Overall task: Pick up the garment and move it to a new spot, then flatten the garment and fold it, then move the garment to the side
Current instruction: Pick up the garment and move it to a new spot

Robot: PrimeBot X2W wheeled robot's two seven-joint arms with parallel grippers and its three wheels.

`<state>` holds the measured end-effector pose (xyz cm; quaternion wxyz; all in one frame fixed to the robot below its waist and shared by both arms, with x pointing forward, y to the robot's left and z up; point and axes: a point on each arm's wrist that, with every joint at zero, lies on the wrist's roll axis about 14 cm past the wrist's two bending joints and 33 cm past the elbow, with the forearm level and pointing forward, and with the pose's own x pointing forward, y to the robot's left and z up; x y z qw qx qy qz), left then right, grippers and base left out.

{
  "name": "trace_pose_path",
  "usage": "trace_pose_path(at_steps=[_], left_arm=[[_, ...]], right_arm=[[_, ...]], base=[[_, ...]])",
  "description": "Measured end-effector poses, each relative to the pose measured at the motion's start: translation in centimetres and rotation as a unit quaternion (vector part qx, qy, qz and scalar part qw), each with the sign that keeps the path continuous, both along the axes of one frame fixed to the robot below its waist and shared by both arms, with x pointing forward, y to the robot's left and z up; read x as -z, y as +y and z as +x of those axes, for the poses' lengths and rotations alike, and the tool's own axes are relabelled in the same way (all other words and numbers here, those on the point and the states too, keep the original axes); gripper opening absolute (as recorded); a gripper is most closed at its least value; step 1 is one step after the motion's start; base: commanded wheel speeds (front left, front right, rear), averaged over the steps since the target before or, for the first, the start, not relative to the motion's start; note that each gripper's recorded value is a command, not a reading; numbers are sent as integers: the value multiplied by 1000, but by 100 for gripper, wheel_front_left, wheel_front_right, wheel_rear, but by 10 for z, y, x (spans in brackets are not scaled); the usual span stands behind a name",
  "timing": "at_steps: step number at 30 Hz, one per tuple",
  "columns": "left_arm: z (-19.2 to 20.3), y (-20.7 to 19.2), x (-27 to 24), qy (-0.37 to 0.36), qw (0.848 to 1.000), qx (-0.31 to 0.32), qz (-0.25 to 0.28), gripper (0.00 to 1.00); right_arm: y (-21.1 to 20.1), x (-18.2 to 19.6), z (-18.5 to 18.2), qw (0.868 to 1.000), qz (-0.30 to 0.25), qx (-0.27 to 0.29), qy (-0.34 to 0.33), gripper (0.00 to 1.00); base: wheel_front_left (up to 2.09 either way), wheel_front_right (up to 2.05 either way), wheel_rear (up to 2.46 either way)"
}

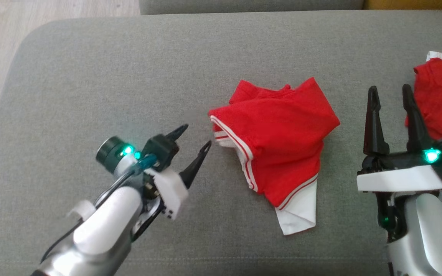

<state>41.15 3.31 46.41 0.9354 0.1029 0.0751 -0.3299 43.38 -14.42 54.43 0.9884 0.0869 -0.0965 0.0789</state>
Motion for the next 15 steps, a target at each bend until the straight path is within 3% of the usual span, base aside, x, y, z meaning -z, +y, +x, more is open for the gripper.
trace_pose_path(at_steps=[9,15], left_arm=[[-10,35,13,24,999,-21,19,100],[12,73,-36,-63,988,-128,-57,100]], right_arm=[[-1,1,-3,1000,3,1,3,100],[5,-1,-3,1000,5,-7,0,100]], base=[[0,0,0],[0,0,0]])
